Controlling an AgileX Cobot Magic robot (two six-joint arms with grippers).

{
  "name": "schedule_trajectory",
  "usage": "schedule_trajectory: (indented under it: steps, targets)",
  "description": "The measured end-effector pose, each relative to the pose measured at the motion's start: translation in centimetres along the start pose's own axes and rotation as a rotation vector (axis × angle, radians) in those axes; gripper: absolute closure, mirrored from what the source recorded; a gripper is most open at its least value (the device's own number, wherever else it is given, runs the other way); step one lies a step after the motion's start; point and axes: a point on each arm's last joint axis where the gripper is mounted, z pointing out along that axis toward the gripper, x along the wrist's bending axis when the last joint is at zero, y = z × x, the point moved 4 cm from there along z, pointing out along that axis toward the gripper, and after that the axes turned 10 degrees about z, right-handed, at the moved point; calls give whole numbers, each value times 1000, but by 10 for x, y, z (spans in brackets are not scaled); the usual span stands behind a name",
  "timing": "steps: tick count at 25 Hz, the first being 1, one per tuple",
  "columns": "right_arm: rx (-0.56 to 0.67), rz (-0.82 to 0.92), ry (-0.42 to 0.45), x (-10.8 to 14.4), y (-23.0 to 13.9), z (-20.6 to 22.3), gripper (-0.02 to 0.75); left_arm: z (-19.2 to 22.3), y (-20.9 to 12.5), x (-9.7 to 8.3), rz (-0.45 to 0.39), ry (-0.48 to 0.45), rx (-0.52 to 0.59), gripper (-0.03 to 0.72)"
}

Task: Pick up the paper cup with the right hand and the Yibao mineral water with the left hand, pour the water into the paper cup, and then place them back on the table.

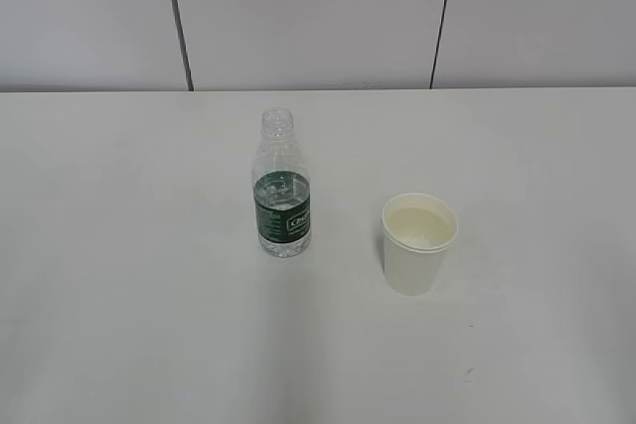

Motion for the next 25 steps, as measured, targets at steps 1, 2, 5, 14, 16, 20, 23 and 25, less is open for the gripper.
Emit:
schedule_trajectory:
  steps: [1, 2, 5, 14, 16, 20, 23, 25]
  targets:
    - [-26, -1, 2, 0, -1, -3, 152, 0, 0, 0, 0, 0, 0, 204]
    - [-48, -1, 4, 0, -2, -6, 152, 0, 0, 0, 0, 0, 0, 204]
    - [-127, -5, 11, 0, -6, -15, 152, 0, 0, 0, 0, 0, -1, 206]
    - [-254, -9, 23, -1, -16, -29, 152, -1, 0, 0, 0, 1, -4, 221]
    - [-255, -9, 23, -1, -16, -29, 152, -1, 0, 0, 0, 1, -4, 221]
    - [-255, -9, 23, -1, -16, -29, 152, -1, 0, 0, 0, 1, -4, 222]
    - [-255, -9, 23, -1, -16, -29, 152, -1, 0, -1, -2, -4, -5, 222]
    - [-255, -9, 23, -1, -16, -29, 153, -1, 0, -2, -7, -13, -6, 224]
